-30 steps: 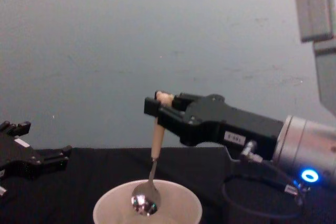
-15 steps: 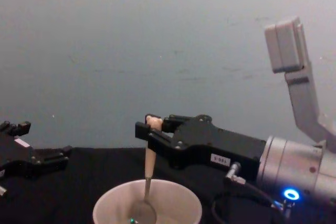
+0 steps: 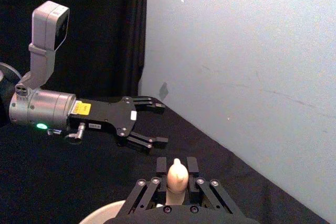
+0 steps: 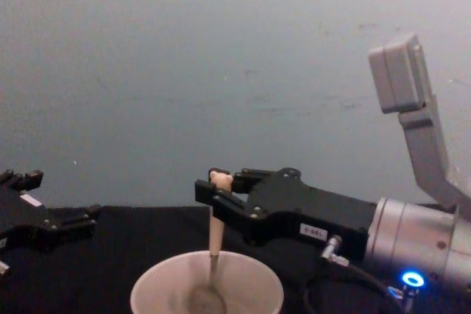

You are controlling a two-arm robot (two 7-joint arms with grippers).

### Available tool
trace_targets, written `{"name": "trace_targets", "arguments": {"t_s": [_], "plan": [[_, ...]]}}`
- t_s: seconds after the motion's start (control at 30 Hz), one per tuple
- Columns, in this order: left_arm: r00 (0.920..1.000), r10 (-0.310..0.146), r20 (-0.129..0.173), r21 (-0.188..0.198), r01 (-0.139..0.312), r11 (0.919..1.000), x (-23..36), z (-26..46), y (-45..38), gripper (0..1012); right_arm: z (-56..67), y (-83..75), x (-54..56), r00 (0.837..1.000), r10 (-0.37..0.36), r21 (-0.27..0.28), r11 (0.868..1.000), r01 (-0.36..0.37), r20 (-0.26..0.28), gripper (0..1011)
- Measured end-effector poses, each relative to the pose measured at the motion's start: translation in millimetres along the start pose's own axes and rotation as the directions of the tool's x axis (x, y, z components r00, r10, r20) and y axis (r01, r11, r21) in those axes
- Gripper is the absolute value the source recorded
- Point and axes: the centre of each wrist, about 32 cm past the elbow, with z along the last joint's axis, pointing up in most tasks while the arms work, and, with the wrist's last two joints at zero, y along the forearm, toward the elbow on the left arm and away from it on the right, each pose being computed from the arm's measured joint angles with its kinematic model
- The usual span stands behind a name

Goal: Pick up the stirring spoon with one hand, stir inside the cup, then place it back in its original position.

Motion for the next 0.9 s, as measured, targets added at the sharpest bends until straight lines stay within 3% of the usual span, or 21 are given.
{"name": "trace_targets", "arguments": {"t_s": [0.33,0.67,0.9], "plan": [[1.0000,0.000,0.000,0.000,0.000,1.0000,0.0,0.0,0.0,1001,4.5,-17.0,-1.1,1.000,-0.014,0.007,1.000,0.014,0.005,214],[1.0000,0.000,0.000,0.000,0.000,1.0000,0.0,0.0,0.0,1001,7.6,-34.9,-10.9,1.000,0.011,0.002,1.000,-0.011,-0.010,214],[1.0000,0.000,0.000,0.000,0.000,1.0000,0.0,0.0,0.0,1001,12.5,-35.9,-19.9,0.999,0.044,0.022,0.999,-0.044,-0.021,215]]}}
